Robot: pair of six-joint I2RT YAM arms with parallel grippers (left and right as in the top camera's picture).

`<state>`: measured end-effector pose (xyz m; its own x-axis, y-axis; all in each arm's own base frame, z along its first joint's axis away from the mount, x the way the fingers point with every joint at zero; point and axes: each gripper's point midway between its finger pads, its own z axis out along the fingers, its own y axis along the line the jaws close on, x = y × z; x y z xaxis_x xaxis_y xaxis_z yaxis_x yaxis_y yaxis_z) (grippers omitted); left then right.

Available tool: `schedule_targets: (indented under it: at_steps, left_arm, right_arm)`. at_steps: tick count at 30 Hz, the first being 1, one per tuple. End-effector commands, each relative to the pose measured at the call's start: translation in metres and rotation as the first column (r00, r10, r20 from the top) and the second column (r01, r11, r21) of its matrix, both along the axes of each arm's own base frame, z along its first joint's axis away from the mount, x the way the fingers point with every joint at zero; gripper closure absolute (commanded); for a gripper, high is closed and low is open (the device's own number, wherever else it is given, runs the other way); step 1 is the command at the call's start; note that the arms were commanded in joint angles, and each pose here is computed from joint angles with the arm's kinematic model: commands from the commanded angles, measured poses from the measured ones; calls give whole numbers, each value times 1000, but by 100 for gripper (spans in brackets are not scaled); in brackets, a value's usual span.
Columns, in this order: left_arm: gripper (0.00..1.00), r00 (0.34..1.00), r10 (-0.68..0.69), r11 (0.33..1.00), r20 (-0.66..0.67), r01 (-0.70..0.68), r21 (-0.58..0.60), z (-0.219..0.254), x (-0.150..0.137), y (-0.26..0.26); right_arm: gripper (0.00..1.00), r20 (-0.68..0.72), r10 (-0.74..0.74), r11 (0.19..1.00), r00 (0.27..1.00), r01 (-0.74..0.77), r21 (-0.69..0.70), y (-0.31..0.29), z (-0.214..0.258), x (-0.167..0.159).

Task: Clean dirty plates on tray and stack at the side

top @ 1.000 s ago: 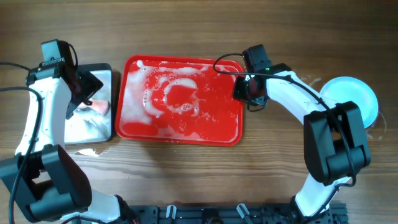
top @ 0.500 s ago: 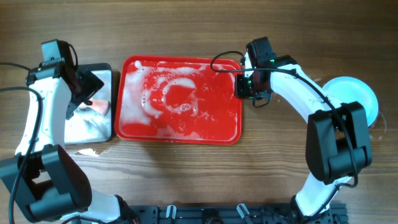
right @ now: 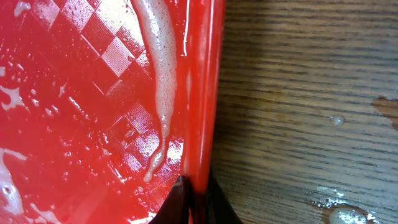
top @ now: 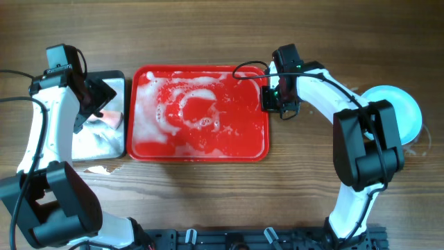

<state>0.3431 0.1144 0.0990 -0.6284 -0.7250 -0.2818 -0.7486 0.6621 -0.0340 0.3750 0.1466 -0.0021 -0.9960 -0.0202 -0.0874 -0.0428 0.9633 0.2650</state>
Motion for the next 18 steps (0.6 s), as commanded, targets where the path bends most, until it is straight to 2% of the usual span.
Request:
schedule_targets:
  at_steps: [1, 8, 14, 18]
  left_arm:
    - [3, 1000, -8, 1000, -4, 8, -9, -3, -1, -2]
    - [3, 1000, -7, 1000, 1, 7, -8, -3, 0, -2]
    - [3, 1000, -5, 1000, 9, 5, -7, -2, 2, -2]
    - [3, 1000, -5, 1000, 15, 5, -6, -2, 4, -1]
  right_arm:
    - [96, -67, -74, 992, 995, 67, -105, -30, -25, -9]
    - [96, -111, -225, 970, 968, 212, -116, -91, -25, -6]
    - [95, -73, -165, 981, 984, 156, -118, -123, -25, 0]
    - [89, 21, -90, 982, 996, 92, -163, -135, -25, 19]
